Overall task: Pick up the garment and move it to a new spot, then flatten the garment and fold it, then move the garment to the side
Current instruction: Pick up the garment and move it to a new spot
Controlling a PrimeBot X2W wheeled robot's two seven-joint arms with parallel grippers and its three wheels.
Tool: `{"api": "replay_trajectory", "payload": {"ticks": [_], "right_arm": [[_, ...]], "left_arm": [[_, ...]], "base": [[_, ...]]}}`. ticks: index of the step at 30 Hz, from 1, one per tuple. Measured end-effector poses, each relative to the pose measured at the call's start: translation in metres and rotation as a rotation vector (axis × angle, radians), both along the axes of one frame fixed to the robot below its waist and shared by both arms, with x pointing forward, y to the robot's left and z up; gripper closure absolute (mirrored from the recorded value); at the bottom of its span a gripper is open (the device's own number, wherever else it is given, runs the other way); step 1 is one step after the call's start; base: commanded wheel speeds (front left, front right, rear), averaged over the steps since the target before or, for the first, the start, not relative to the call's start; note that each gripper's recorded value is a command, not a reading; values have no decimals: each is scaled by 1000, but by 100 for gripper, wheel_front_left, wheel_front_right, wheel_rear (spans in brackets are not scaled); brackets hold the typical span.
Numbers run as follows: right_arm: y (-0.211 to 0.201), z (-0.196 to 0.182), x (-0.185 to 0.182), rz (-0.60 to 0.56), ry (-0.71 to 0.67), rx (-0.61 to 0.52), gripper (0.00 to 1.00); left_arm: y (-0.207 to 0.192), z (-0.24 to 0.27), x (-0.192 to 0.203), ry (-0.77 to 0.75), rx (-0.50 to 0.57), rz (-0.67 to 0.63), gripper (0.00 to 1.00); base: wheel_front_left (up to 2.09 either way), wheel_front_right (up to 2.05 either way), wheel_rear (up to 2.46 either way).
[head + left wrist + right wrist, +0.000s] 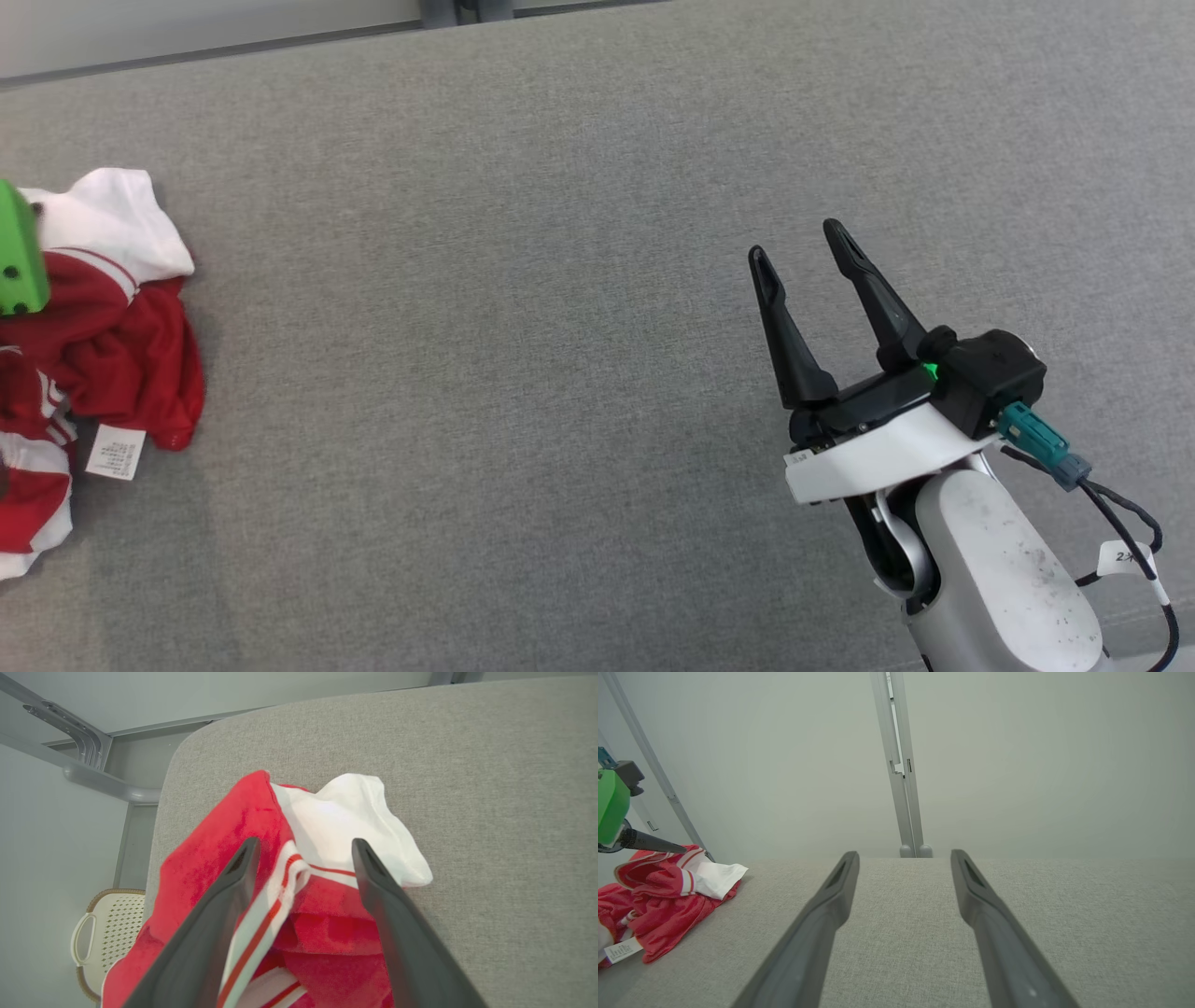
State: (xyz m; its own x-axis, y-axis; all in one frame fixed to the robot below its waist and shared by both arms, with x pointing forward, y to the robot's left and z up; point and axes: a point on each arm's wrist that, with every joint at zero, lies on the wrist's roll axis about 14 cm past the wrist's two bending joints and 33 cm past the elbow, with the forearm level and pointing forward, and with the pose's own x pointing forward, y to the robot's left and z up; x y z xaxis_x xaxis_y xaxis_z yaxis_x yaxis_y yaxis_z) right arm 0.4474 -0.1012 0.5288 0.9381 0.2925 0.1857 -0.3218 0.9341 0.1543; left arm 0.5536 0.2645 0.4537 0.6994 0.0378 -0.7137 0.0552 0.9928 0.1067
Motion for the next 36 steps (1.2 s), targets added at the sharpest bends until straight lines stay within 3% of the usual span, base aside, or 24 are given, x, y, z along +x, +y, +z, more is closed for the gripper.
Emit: {"api": "replay_trajectory", "payload": {"ticks": [6, 7, 8, 9, 16, 21, 26, 36], "right_arm": [[-18, -6, -3, -51, 21, -14, 0], [-20, -6, -4, -57, 20, -15, 0], [-21, -5, -4, -60, 17, -16, 0], [-22, -3, -5, -61, 14, -17, 0], [-14, 4, -7, -41, -4, -9, 0], [-9, 7, -15, -32, -6, 2, 0], [-11, 18, -26, -41, -25, 17, 0], [-48, 45, -52, -153, -92, 30, 0]], "left_arm": [[17, -26, 1, 79, 115, 38, 0], [17, -26, 2, 77, 120, 36, 36], [16, -26, 3, 73, 117, 37, 58], [16, -25, 3, 70, 116, 38, 100], [21, -2, 4, 0, 129, 18, 100], [-6, 32, 15, -114, 92, -61, 100], [-56, 77, 20, -223, 48, -180, 100], [-214, 162, -18, -373, -149, -574, 100]], "base": [[0, 0, 0], [0, 0, 0], [0, 0, 0], [0, 0, 0], [0, 0, 0], [0, 0, 0], [0, 0, 0], [0, 0, 0]]}}
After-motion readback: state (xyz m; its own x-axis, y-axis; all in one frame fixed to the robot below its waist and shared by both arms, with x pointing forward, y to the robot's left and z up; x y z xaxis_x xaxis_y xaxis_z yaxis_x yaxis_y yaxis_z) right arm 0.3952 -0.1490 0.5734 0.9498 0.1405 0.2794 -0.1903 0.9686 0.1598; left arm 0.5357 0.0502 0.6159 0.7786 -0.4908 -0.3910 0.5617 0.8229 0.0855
